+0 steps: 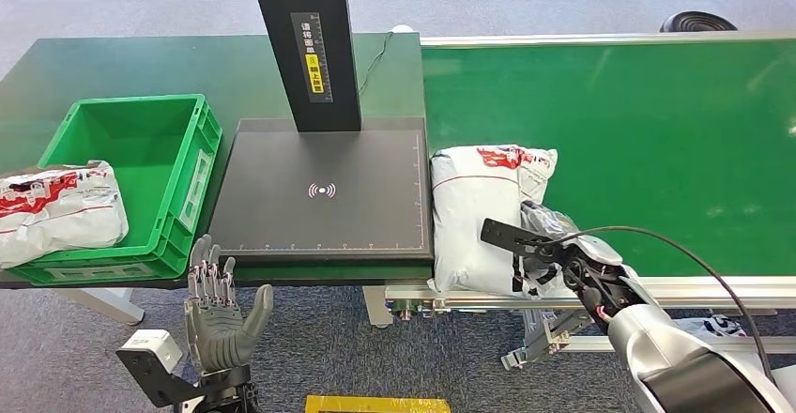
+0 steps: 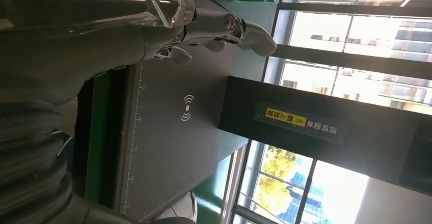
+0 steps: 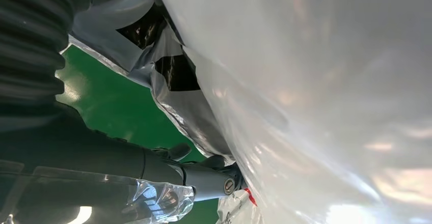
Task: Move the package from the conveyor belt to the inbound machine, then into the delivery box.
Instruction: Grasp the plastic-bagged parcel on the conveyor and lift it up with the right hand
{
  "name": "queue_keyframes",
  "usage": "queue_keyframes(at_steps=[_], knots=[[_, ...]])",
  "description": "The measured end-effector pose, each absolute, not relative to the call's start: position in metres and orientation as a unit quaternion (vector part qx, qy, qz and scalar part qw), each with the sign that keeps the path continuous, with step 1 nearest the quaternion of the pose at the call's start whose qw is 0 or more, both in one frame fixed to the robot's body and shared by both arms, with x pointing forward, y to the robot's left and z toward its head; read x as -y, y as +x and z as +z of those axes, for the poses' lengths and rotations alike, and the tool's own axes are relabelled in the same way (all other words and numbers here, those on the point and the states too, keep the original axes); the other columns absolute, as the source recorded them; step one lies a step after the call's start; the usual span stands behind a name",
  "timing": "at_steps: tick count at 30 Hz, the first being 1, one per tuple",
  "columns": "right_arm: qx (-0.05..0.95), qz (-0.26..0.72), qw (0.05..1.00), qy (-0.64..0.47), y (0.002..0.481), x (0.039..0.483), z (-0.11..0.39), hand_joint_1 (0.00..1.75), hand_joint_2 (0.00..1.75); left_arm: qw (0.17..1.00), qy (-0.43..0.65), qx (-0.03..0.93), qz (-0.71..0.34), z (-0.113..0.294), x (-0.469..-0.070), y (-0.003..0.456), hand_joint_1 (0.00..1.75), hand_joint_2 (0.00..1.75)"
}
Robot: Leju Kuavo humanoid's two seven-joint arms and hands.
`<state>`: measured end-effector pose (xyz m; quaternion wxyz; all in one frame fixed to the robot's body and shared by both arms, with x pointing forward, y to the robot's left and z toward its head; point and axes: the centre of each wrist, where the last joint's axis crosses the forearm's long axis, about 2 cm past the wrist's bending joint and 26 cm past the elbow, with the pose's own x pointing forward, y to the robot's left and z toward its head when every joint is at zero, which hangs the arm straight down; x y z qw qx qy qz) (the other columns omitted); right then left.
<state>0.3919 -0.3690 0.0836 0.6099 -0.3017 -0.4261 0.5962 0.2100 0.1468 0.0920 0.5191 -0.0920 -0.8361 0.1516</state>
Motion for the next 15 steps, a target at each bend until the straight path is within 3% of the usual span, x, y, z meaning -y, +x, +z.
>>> queue_keyframes(at_steps=[10,15], knots=[[0.434,0.598,0.600,-0.307,0.397,0.364,0.089,1.75,1.75,0.521,-0.083,0.835,0.156,0.091,-0.149,0.209,0.00,1.75],[0.491,0.558,0.589,-0.317,0.408,0.363,0.103,1.75,1.75,0.521,-0.081,0.835,0.157,0.091,-0.150,0.209,0.00,1.75]])
